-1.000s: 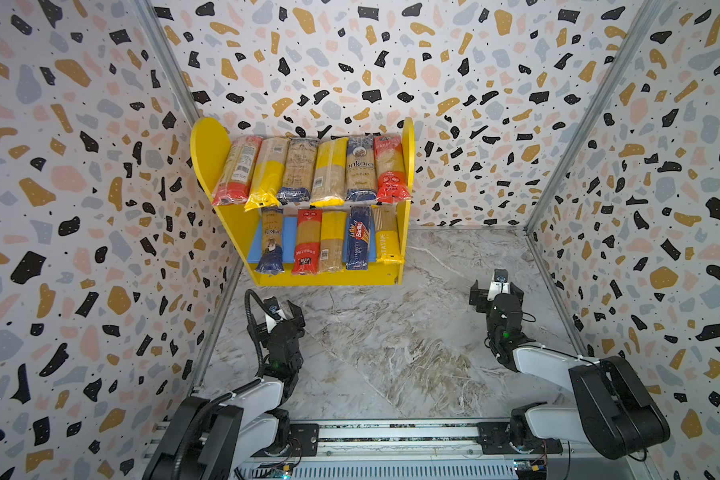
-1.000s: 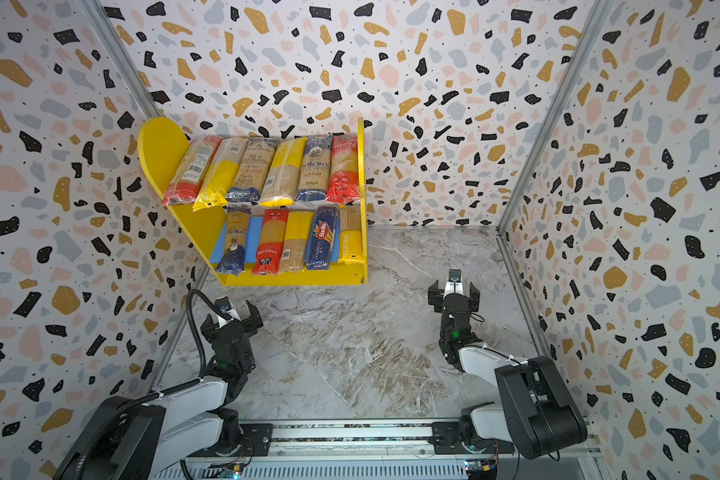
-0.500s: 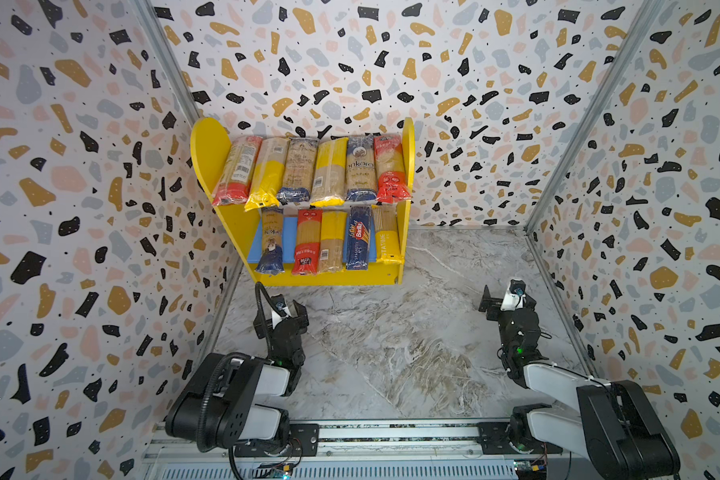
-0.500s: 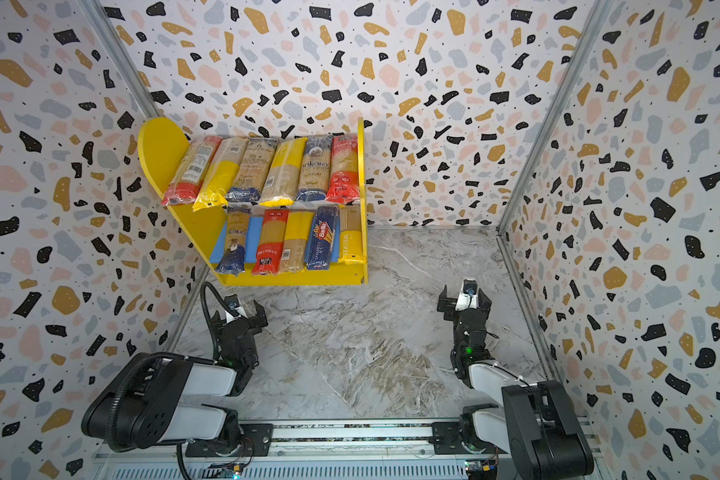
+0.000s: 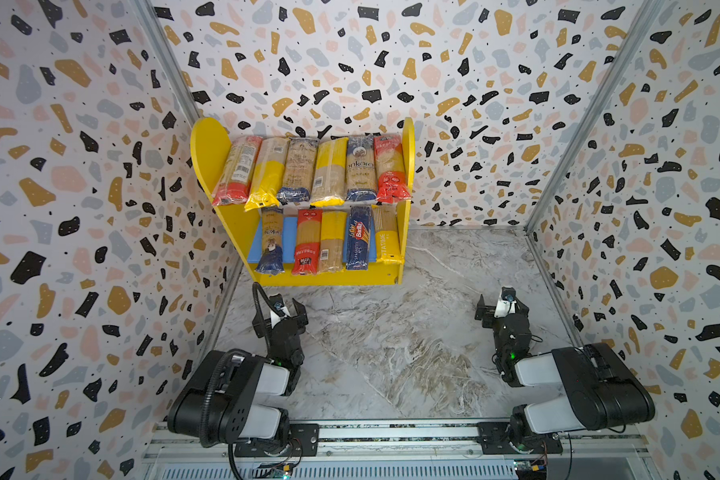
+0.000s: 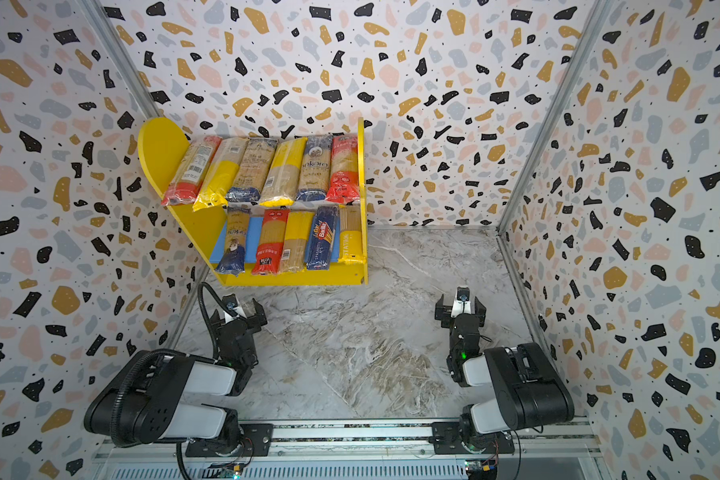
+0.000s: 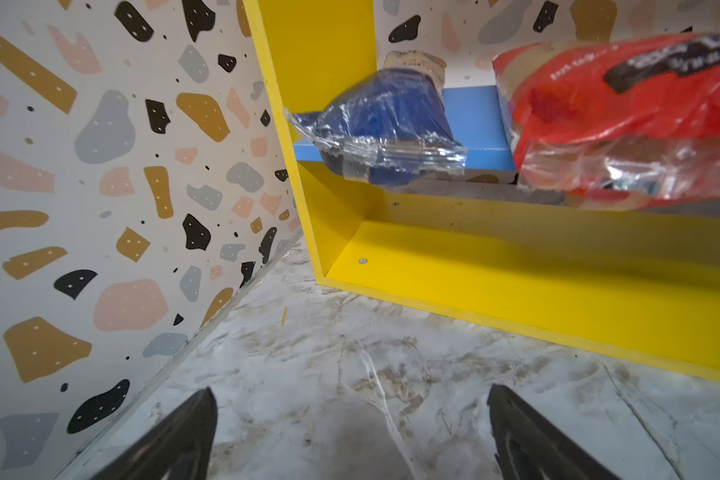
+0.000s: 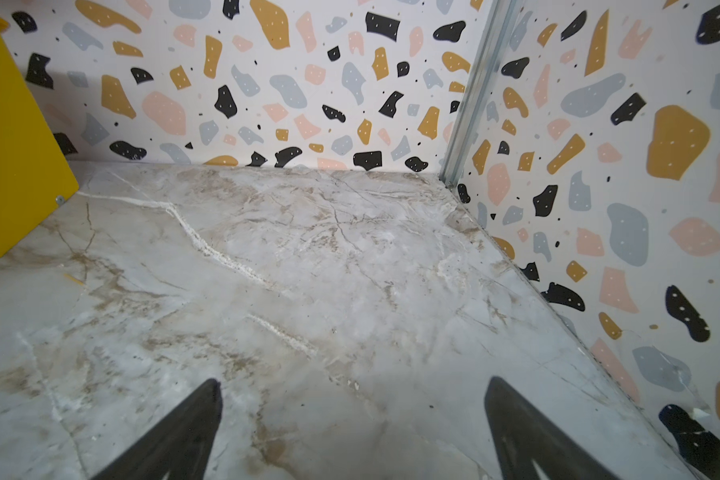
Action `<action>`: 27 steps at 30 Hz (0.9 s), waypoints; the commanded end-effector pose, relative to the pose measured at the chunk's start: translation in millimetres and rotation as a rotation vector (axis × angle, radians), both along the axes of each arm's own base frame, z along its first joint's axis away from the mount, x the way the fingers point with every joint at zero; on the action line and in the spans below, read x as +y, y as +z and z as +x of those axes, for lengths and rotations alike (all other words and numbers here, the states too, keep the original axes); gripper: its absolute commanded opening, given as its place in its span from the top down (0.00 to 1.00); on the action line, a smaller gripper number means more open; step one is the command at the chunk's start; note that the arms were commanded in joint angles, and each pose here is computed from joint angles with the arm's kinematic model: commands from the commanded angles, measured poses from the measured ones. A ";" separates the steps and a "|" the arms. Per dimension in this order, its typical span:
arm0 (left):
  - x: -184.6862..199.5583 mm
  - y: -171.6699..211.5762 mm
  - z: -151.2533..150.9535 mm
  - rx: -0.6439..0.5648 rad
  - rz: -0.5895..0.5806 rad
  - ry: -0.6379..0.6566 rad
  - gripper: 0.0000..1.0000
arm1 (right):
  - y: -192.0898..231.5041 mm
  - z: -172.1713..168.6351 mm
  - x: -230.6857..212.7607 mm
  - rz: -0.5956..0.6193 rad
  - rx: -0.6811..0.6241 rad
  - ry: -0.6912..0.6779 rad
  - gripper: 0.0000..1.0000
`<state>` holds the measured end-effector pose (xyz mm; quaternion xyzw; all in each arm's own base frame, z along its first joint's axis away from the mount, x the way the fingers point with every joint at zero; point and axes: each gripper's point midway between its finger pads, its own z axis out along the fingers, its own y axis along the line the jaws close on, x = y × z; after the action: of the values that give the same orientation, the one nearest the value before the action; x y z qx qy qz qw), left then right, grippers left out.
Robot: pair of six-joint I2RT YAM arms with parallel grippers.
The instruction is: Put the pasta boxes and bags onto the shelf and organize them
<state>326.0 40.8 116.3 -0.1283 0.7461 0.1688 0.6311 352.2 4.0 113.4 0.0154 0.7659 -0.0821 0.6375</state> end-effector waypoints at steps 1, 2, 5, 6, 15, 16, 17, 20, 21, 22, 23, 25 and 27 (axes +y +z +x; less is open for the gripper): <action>0.6 21.1 10.5 -0.082 -0.027 -0.003 0.00 | 12.9 10.6 1.5 0.020 -0.064 0.039 0.01; 0.7 20.7 10.7 -0.078 -0.028 -0.006 0.01 | 18.2 13.2 2.9 0.026 -0.096 0.057 0.01; 0.9 19.8 12.8 -0.074 -0.033 -0.014 0.01 | 8.8 16.9 8.4 0.040 -0.031 0.124 0.01; 1.0 19.3 13.0 -0.070 -0.033 -0.014 0.01 | 8.8 17.4 9.8 0.039 -0.034 0.134 0.01; 2.8 20.7 11.5 -0.077 -0.039 -0.007 0.01 | 10.8 15.6 9.8 0.034 -0.039 0.135 0.01; 3.0 21.2 10.9 -0.080 -0.039 -0.006 0.01 | 10.3 15.2 9.8 0.035 -0.038 0.135 0.01; 2.9 20.8 11.0 -0.079 -0.039 -0.007 0.00 | 10.0 15.4 9.7 0.035 -0.037 0.135 0.01; 2.7 21.0 10.5 -0.081 -0.040 -0.008 0.01 | 10.6 15.2 9.6 0.036 -0.040 0.135 0.01; 2.7 21.4 10.7 -0.082 -0.040 -0.008 0.00 | 10.2 15.3 9.6 0.034 -0.038 0.135 0.01; 2.7 21.0 10.6 -0.081 -0.040 -0.008 0.01 | 10.3 15.3 10.4 0.033 -0.038 0.137 0.01; 2.5 20.9 10.5 -0.081 -0.040 -0.009 0.00 | 10.4 15.2 10.4 0.033 -0.039 0.137 0.01; 2.7 21.6 10.7 -0.082 -0.040 -0.008 0.00 | 9.7 15.2 10.4 0.033 -0.036 0.136 0.01; 2.6 21.2 10.8 -0.081 -0.039 -0.009 0.01 | 9.7 15.2 10.6 0.033 -0.036 0.137 0.01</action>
<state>332.2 42.7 118.4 -0.1290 0.7477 0.1582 0.6319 363.5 12.5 110.7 -0.0215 0.7673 -0.0272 0.6403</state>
